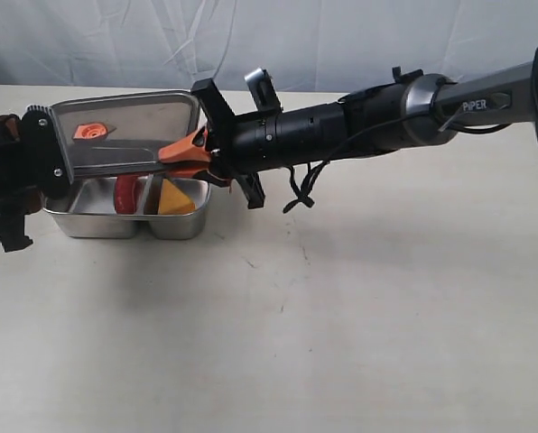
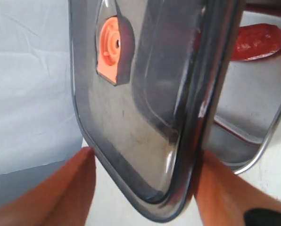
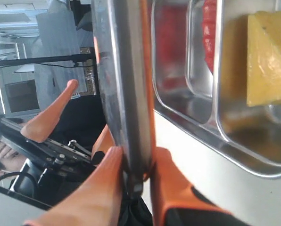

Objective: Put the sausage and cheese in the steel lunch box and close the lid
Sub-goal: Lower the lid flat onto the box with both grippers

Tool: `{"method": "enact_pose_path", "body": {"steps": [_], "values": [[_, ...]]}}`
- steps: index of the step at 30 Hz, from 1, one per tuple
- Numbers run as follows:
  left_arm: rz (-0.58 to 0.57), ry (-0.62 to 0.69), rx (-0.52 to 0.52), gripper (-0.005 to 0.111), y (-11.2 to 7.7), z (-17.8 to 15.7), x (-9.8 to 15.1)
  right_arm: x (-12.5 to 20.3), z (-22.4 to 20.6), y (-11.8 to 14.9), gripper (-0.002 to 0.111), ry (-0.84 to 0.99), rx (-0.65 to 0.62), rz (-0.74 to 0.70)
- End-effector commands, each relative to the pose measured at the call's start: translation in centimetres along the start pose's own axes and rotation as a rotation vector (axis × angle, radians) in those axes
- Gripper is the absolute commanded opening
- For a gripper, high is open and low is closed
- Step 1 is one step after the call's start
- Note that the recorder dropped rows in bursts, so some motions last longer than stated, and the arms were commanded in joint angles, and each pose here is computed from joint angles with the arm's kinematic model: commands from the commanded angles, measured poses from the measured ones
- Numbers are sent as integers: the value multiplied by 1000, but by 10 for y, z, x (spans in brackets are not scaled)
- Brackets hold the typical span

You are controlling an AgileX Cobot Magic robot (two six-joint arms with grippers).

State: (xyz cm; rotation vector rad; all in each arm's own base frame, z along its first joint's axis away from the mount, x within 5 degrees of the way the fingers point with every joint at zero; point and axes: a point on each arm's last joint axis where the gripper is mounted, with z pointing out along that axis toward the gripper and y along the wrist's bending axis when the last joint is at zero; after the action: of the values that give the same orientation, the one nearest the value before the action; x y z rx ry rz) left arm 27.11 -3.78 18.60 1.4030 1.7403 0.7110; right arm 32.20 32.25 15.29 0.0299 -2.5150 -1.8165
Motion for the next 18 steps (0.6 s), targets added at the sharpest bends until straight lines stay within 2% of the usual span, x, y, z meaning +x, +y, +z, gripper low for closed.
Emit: {"method": "enact_pose_path", "body": {"steps": [1, 2, 6, 9, 18], "values": [[-27, -4, -22, 56, 6, 0, -2, 11, 0, 0, -1, 68, 85, -62], [-27, -4, -19, 56, 6, 0, -2, 11, -1, -2, -1, 65, 119, -61], [-23, -7, -5, 56, 4, 0, -2, 11, -1, -2, -1, 71, 126, -66], [-1, -15, 45, 56, 0, 0, -3, 13, -2, -6, -1, 90, 161, -42], [12, -54, 45, 56, 1, 0, -7, 12, -2, -10, -1, 78, 207, -37]]}}
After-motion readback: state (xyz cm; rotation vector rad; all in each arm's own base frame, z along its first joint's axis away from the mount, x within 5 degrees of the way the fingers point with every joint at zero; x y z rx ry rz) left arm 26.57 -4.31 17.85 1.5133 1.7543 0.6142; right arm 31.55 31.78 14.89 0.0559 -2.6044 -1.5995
